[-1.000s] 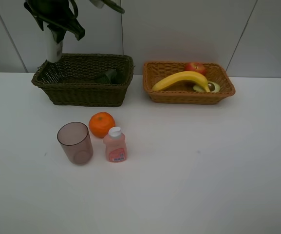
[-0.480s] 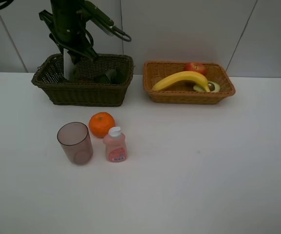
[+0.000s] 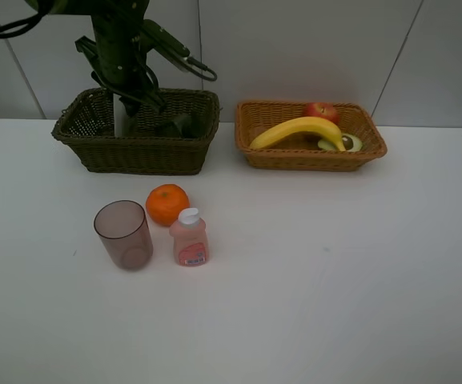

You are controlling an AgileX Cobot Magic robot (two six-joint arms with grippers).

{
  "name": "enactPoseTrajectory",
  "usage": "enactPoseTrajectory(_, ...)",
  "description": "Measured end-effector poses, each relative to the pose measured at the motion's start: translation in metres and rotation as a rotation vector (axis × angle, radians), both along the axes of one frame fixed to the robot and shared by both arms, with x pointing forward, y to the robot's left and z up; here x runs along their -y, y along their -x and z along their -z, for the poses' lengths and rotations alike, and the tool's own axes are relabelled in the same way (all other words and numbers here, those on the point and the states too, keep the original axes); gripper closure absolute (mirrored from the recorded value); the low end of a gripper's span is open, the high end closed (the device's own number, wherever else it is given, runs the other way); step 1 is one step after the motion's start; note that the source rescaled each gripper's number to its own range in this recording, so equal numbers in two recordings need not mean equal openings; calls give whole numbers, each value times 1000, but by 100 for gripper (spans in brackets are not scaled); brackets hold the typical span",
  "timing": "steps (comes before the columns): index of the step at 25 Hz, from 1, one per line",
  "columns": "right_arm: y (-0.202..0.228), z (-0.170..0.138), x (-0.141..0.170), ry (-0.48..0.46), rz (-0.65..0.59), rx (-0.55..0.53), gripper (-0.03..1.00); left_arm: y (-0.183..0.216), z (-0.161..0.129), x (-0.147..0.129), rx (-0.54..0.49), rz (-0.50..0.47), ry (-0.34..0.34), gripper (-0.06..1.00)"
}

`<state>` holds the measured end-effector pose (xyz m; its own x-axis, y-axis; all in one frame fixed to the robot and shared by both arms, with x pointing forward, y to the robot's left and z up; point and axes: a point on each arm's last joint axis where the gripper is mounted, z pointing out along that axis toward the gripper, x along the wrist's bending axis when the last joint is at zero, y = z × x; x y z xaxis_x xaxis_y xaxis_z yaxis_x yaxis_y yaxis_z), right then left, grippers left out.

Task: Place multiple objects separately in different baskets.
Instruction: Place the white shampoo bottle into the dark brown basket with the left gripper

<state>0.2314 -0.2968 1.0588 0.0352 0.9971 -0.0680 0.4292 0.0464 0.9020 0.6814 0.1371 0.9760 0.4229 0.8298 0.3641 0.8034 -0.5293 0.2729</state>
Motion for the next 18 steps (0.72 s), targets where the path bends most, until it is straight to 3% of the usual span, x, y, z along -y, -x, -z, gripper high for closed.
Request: enactPoseTrajectory(18,0,0,0,0,0,0,15,-1,0,2,10,1,31,44)
